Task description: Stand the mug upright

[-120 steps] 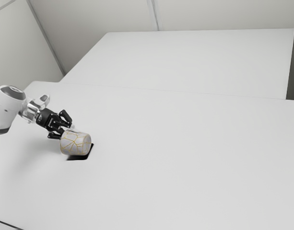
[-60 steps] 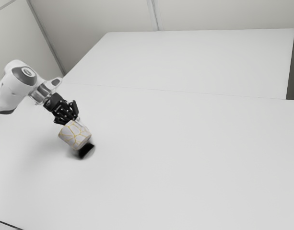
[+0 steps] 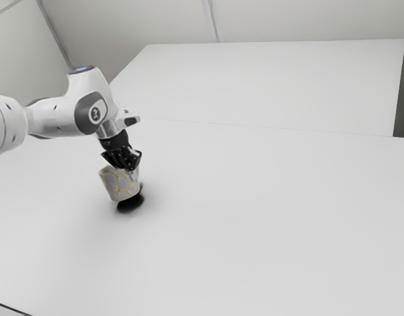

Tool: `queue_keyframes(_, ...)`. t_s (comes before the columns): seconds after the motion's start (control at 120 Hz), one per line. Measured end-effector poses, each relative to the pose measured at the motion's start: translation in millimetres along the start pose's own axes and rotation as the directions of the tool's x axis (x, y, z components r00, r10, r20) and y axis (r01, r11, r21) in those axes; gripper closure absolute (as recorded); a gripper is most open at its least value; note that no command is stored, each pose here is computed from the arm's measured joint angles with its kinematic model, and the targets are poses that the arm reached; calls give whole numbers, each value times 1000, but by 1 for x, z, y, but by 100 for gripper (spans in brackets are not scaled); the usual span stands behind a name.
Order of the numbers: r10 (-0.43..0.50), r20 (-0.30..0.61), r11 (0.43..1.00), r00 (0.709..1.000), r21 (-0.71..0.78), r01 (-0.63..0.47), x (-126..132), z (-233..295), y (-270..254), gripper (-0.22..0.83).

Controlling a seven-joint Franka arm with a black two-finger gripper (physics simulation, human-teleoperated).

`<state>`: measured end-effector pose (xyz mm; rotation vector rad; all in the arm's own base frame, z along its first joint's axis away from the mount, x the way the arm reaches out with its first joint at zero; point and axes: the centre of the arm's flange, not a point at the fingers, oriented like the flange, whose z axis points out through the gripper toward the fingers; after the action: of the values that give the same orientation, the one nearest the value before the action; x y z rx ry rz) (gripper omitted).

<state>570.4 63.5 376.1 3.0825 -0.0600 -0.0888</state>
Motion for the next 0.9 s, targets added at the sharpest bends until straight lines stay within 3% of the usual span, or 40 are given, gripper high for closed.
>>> queue_keyframes(0.375,-47,-126,998,991,34,51,14,17,18,73)
queue_keyframes(0.608,-82,-122,996,989,30,86,5,42,32,77)
queue_keyframes(0.775,-107,-137,994,985,22,111,4,38,36,40)
queue_keyframes(0.9,-115,-165,992,980,22,120,2,17,40,22)
